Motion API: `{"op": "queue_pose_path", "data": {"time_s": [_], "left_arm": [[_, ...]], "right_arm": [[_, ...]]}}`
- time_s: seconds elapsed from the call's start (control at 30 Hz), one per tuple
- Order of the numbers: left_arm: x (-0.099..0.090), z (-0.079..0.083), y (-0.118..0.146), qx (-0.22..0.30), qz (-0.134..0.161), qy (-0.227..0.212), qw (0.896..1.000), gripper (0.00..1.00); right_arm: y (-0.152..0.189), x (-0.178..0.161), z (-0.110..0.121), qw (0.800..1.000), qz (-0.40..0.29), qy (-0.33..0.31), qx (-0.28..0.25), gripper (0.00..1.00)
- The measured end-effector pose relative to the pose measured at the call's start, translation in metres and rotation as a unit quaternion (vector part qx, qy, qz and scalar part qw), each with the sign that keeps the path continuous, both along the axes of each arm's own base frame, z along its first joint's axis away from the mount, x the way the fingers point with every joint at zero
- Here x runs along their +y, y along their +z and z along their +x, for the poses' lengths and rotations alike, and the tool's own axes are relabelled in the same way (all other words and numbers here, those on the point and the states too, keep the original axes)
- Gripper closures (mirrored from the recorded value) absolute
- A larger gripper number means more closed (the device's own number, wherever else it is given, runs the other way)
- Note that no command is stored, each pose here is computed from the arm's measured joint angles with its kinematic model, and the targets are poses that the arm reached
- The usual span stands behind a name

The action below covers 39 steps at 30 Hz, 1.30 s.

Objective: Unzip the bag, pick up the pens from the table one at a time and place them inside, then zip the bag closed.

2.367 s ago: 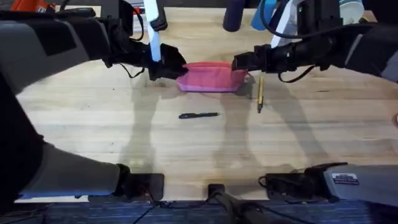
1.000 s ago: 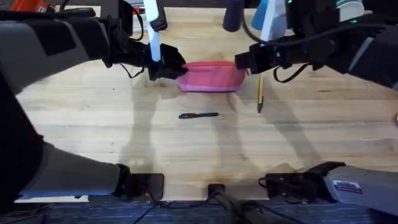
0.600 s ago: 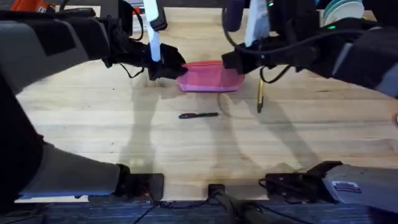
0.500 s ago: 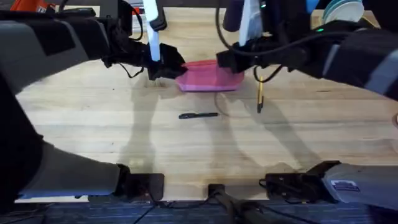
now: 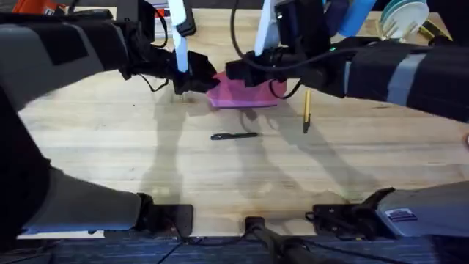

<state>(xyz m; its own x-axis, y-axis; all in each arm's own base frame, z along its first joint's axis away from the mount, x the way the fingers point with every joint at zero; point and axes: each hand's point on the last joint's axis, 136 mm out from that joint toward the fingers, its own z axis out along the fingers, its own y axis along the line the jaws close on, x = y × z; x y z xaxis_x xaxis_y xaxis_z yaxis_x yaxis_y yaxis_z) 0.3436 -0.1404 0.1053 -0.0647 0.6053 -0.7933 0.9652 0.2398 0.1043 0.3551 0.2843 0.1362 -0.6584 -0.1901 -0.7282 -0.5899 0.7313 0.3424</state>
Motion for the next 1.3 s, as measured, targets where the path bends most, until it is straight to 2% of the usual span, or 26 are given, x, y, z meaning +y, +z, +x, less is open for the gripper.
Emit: {"op": "queue_pose_path", "data": {"time_s": [0.2, 0.43, 0.53, 0.6, 0.73, 0.77, 0.93, 1.17, 1.23, 1.3], "left_arm": [[0.0, -0.001, 0.0, 0.002, -0.001, 0.0, 1.0, 0.958], [0.0, -0.001, 0.0, 0.002, -0.001, 0.0, 1.0, 0.958], [0.0, -0.001, 0.0, 0.002, -0.001, -0.001, 1.0, 0.958], [-0.001, -0.001, 0.0, 0.002, -0.002, -0.002, 1.0, 0.958], [-0.002, -0.002, 0.001, 0.002, -0.004, -0.004, 1.0, 0.958], [-0.002, -0.002, 0.001, 0.001, -0.004, -0.004, 1.0, 0.959], [-0.002, -0.001, 0.001, 0.0, -0.004, -0.004, 1.0, 0.958], [-0.002, -0.001, 0.001, 0.001, -0.004, -0.004, 1.0, 0.946], [-0.002, -0.001, 0.001, -0.001, -0.005, -0.004, 1.0, 0.743], [-0.002, -0.001, 0.001, -0.001, -0.005, -0.005, 1.0, 0.43]], "right_arm": [[0.0, 0.02, -0.016, 1.0, 0.008, 0.02, 0.009, 0.97], [0.0, 0.022, -0.018, 1.0, 0.006, 0.016, 0.01, 0.968], [-0.002, 0.021, -0.019, 1.0, 0.004, 0.016, 0.015, 0.931], [-0.001, 0.019, -0.023, 1.0, 0.003, 0.022, 0.021, 0.673], [0.011, 0.002, -0.026, 1.0, -0.012, 0.015, 0.017, 0.094], [0.017, -0.002, -0.028, 1.0, -0.015, 0.015, 0.01, 0.026], [0.042, -0.024, -0.037, 0.999, -0.046, 0.017, -0.022, 0.005], [0.047, -0.048, -0.04, 0.992, -0.116, 0.014, -0.053, 0.005], [0.047, -0.05, -0.039, 0.991, -0.124, 0.013, -0.057, 0.005], [0.049, -0.051, -0.037, 0.99, -0.129, 0.012, -0.063, 0.005]]}}
